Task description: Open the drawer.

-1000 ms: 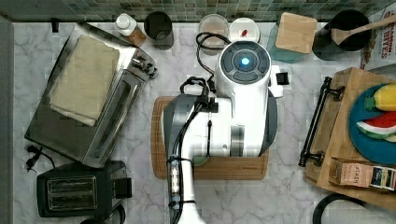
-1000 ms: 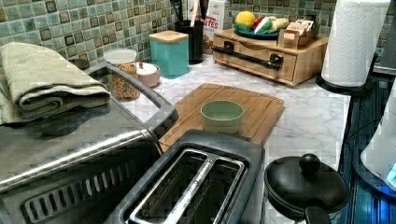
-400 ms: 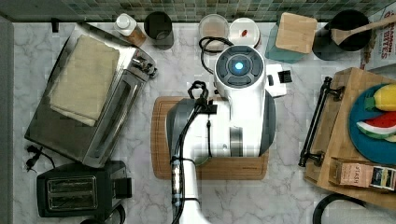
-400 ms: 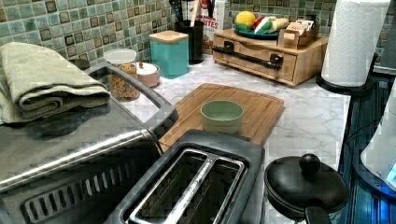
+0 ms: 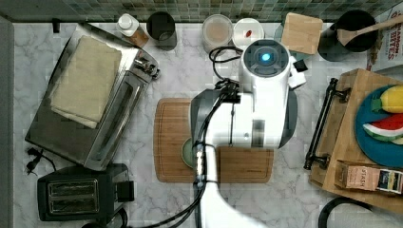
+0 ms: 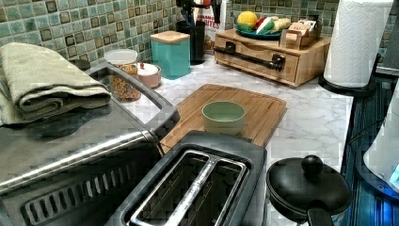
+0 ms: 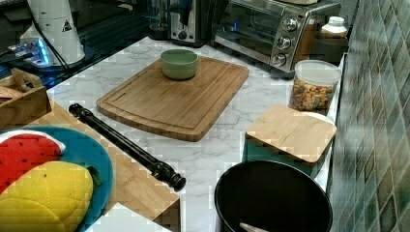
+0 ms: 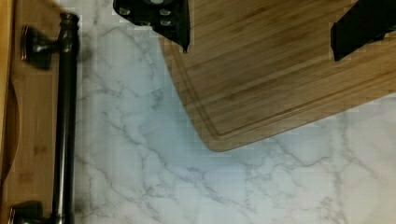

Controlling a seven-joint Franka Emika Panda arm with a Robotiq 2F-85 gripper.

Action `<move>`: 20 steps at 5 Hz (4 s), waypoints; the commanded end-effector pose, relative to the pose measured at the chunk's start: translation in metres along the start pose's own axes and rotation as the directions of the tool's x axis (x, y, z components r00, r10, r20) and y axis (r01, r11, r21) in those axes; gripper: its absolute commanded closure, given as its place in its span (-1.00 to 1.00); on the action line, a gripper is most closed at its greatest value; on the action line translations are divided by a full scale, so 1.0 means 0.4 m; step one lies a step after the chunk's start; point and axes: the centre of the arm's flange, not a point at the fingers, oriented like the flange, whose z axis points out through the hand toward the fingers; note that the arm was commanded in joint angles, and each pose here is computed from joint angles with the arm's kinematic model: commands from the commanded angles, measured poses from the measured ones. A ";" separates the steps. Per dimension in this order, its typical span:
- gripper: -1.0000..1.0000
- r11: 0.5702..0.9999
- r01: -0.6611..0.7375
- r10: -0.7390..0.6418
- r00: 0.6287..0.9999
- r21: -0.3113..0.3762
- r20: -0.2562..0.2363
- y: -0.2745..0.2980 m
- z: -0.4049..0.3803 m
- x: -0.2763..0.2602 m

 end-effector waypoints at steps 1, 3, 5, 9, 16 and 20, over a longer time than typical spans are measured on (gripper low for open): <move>-1.00 0.985 -0.165 0.157 0.980 -0.052 -0.123 0.360 -0.082 0.125; -1.00 0.995 -0.083 0.068 0.972 -0.058 -0.224 0.427 -0.001 0.144; -1.00 0.998 -0.017 0.005 0.982 -0.062 -0.191 0.448 0.061 0.174; -1.00 0.995 -0.079 0.067 0.984 -0.067 -0.165 0.430 0.232 0.114; -1.00 0.997 -0.042 0.024 0.973 -0.071 -0.231 0.426 0.510 0.128; -1.00 0.999 0.019 -0.014 0.982 0.027 -0.186 0.178 0.420 0.183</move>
